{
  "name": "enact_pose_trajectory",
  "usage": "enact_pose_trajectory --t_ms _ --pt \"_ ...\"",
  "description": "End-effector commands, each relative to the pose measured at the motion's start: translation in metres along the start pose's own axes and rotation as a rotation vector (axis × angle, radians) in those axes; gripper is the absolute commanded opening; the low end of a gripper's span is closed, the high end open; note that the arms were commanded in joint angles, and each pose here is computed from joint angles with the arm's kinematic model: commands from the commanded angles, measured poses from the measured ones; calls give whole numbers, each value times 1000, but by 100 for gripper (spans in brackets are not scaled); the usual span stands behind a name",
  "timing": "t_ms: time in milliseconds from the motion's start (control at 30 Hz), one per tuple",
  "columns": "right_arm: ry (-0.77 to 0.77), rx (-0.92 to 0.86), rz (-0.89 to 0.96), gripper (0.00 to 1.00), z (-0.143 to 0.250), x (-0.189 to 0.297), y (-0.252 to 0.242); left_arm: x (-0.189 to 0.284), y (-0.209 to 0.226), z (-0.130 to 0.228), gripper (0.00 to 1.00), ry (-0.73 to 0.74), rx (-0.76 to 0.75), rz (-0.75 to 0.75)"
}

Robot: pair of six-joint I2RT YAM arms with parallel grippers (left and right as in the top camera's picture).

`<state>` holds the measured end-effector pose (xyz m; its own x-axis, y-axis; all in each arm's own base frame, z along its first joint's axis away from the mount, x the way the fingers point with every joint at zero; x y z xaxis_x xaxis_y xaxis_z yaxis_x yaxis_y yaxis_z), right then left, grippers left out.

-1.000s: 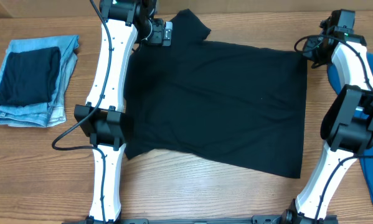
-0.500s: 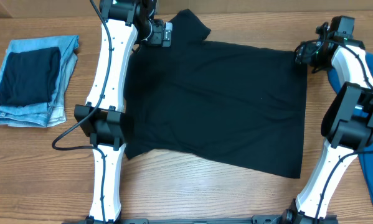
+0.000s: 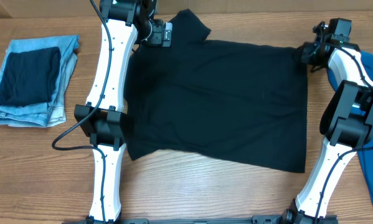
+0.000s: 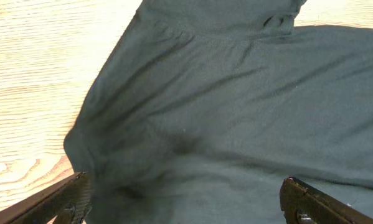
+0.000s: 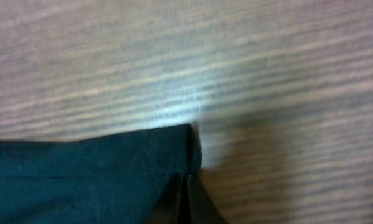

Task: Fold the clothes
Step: 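Tug the upper right corner rightward with the right gripper, then release, then move both grippers down to the t-shirt's bottom hem corners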

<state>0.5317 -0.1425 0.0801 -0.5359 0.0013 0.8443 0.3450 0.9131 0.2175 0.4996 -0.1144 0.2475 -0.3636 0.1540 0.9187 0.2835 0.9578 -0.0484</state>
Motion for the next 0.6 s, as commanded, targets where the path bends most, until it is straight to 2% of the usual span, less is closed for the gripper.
enact_pose_trajectory --t_ms 0,233,267,300,367,400,433,567 --pt "-24 6 -6 4 -2 -7 -1 5 -2 -2 100 -17 8 -7" --pt "-117 20 -22 4 -17 -6 2 5 0 -4 100 -30 8 -22" --pt "-130 22 -25 22 -19 -5 3 5 1 -5 100 -32 6 -38" --pt "-136 21 -26 67 -21 -4 3 5 2 -5 100 -32 -1 -52" --pt "-148 21 -28 83 -26 2 5 7 8 -5 100 -35 -6 -108" --pt "-154 22 -29 95 -30 8 7 8 10 -5 100 -36 -5 -130" --pt "-165 23 -31 100 -35 15 8 12 11 -5 100 -41 -5 -150" --pt "-168 30 -37 100 -47 50 21 38 8 -10 100 -102 -6 -134"
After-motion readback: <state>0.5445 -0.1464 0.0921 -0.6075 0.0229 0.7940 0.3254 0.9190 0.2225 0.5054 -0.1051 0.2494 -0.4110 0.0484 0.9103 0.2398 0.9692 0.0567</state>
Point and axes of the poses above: each gripper's point midway between its finger pads, its own x axis back along the fingers, its own y axis along the line the jaws close on, z = x × y, the point moved 8 cm from there along x, back along the fingers, and after that the axes turned 12 degrees about -x, right-handed, at the moved point
